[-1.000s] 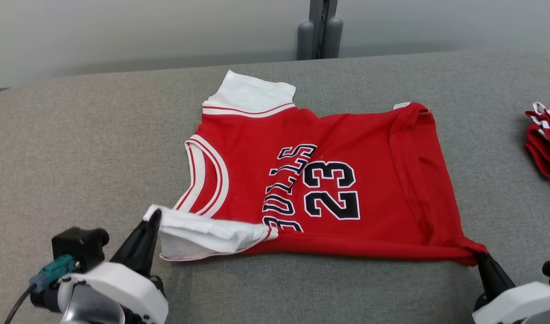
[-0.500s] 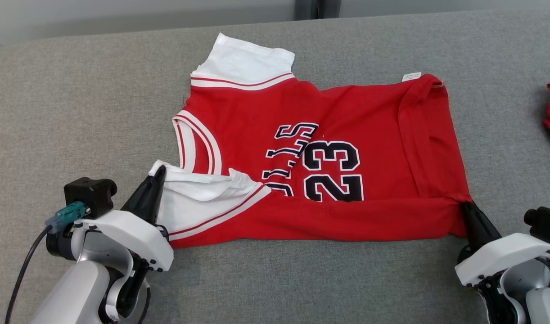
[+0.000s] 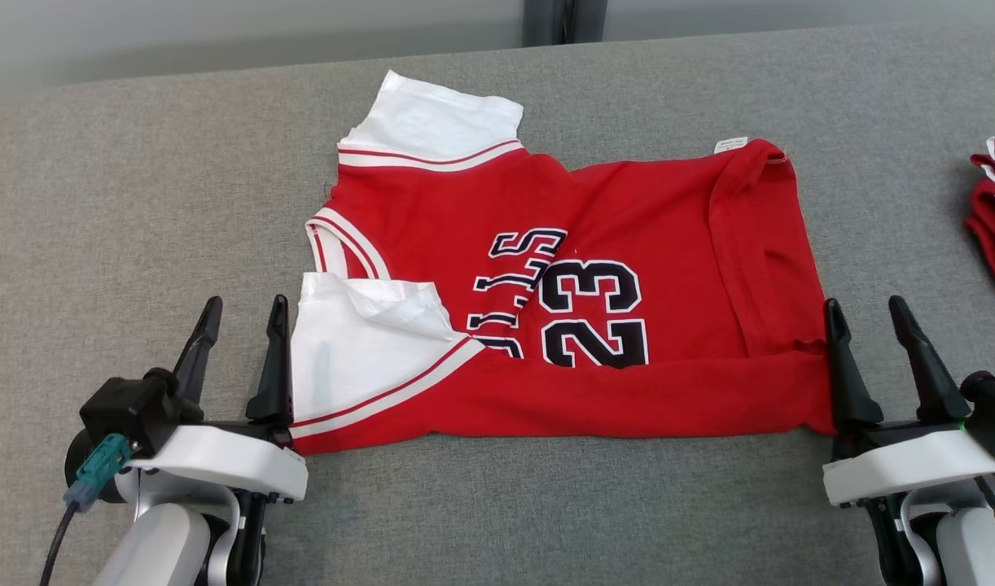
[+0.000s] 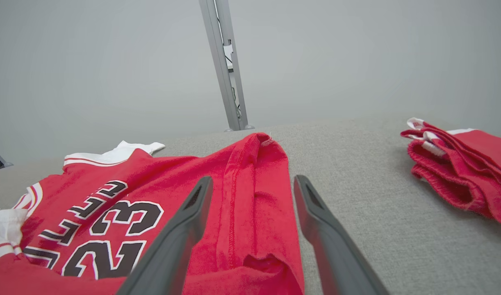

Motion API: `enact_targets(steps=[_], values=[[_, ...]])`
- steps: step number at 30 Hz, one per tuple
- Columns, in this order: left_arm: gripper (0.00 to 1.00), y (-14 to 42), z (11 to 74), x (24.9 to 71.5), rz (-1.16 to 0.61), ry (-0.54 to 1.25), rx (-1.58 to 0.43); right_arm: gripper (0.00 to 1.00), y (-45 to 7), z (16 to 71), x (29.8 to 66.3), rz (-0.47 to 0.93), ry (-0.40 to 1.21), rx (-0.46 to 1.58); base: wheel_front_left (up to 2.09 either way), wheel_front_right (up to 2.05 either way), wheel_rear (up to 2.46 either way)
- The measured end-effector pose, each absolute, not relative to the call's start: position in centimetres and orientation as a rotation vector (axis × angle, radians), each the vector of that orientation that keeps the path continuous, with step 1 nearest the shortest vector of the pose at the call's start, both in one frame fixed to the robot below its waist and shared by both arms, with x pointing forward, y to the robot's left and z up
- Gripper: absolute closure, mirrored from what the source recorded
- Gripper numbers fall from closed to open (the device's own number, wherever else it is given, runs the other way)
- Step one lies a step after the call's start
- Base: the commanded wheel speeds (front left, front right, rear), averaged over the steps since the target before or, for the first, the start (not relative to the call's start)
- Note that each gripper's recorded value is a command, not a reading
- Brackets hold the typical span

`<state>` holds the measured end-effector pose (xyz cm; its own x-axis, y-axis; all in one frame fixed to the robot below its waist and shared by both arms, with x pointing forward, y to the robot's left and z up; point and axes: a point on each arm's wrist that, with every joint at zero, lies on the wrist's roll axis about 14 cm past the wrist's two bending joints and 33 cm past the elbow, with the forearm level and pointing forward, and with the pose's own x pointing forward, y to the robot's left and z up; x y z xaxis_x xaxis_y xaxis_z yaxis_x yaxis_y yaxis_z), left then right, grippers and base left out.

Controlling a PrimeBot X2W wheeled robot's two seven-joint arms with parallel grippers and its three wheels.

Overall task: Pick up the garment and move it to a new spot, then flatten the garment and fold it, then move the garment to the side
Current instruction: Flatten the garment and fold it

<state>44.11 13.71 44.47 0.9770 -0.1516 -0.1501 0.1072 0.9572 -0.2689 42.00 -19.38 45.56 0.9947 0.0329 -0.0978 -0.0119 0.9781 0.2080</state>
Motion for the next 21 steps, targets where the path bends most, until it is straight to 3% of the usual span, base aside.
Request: enact_targets(steps=[6, 21], values=[[0.00, 15.7, 47.3, 42.9, -0.045, 0.055, -0.215, 0.00, -19.6, 49.0, 41.7, 0.029, -0.039, 0.136, 0.00, 0.00, 0.00], [0.00, 16.6, 47.3, 38.4, -0.011, 0.053, -0.171, 0.00, -18.9, 49.1, 38.6, 0.031, -0.033, 0.147, 0.00, 0.00, 0.00]])
